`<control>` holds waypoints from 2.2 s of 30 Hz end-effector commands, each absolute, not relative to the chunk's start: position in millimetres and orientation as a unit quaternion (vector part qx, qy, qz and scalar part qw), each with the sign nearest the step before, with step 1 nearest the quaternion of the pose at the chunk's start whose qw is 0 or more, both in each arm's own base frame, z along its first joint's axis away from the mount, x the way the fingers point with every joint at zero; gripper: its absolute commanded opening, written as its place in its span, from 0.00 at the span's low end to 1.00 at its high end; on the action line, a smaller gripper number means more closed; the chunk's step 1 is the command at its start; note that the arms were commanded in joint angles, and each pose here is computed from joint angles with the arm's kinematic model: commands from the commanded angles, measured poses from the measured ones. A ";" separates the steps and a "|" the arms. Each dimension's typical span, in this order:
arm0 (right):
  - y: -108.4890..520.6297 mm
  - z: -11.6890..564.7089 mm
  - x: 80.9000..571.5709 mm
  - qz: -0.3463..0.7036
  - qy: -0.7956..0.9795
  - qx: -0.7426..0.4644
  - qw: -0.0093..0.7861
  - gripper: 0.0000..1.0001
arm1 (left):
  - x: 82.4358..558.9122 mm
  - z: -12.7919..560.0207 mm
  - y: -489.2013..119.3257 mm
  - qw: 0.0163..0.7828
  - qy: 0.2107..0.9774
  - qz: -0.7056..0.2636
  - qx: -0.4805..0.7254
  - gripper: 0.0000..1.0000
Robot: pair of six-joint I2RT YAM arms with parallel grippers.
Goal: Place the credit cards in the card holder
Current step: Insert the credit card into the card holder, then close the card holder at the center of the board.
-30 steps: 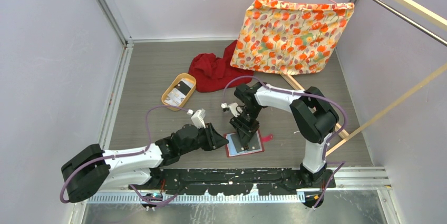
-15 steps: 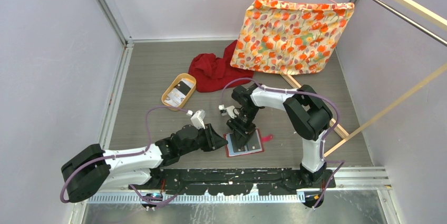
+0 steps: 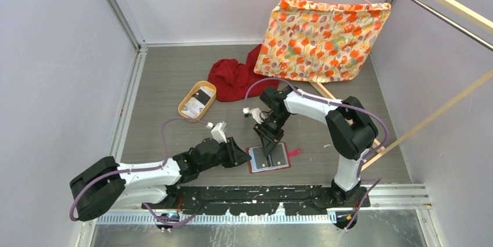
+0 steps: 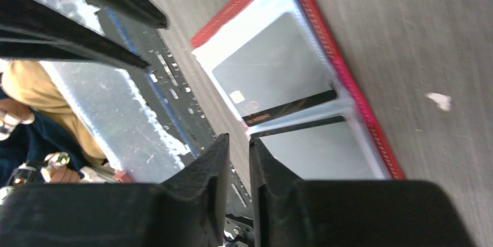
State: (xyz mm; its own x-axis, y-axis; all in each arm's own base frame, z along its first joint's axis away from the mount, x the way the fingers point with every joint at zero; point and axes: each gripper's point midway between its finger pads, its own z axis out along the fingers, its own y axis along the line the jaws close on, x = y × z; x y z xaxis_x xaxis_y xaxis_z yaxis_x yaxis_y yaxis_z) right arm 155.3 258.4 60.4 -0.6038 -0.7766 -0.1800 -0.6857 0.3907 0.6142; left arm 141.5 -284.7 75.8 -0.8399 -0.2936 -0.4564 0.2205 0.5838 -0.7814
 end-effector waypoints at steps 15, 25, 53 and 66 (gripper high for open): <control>254.2 19.1 181.8 -0.227 -0.875 0.424 0.047 0.06 | 149.5 68.7 -291.1 0.287 0.843 -0.455 -0.031 0.30; 273.5 22.5 163.5 -0.256 -0.859 0.439 0.068 0.06 | 149.8 67.6 -289.8 0.288 0.843 -0.452 -0.032 0.30; 188.8 85.1 191.3 -0.277 -0.827 0.487 -0.052 0.36 | 119.4 42.5 -266.6 0.187 0.882 -0.418 -0.107 0.66; 192.4 27.3 181.0 -0.229 -0.849 0.471 0.066 0.29 | 109.9 5.0 -281.2 0.125 0.907 -0.383 -0.123 0.77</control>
